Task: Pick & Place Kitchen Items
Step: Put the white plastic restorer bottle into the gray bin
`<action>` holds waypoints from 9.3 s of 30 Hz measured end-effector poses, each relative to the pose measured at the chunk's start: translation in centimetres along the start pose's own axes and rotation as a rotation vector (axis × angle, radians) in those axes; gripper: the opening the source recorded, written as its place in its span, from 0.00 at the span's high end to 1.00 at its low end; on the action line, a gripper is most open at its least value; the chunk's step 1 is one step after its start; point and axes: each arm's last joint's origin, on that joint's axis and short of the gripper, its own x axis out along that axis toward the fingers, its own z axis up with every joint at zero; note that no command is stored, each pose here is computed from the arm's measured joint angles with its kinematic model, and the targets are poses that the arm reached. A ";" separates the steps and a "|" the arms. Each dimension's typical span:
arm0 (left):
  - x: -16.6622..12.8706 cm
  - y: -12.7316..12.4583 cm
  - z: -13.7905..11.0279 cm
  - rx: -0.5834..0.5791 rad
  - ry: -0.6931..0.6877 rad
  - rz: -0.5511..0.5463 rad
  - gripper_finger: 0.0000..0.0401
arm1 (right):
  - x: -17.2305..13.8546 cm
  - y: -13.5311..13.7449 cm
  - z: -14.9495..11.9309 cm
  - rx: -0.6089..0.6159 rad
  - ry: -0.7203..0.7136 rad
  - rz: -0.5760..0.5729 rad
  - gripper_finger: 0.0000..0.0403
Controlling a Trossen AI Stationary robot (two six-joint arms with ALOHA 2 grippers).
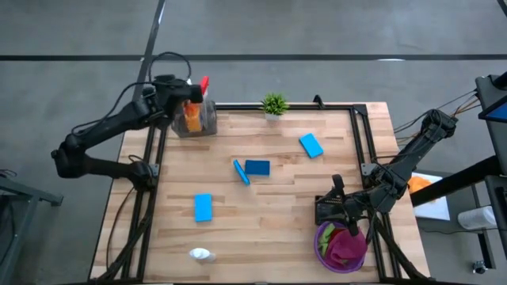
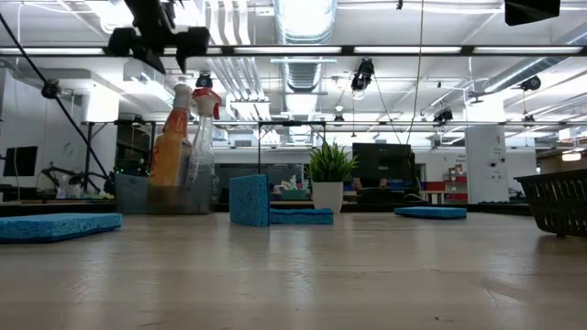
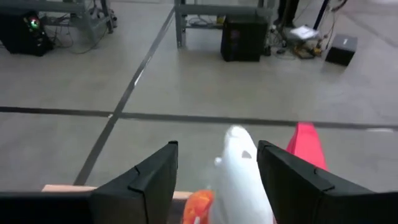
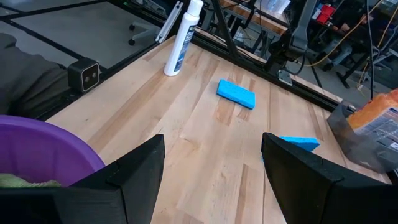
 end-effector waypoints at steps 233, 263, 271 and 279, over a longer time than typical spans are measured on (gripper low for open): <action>-6.8 5.1 -5.6 0.266 0.204 -0.092 0.74 | 0.2 0.3 -1.0 0.031 0.015 0.027 0.34; -0.6 4.2 -7.8 0.165 0.187 0.027 0.74 | 0.2 0.3 -1.0 0.028 0.019 0.028 0.34; 1.0 4.5 -8.8 0.151 0.229 0.018 0.74 | 0.2 0.3 -1.0 0.027 0.020 0.028 0.34; 2.5 5.2 -9.6 0.139 0.289 0.010 0.74 | 0.2 0.3 -1.0 0.028 0.019 0.028 0.34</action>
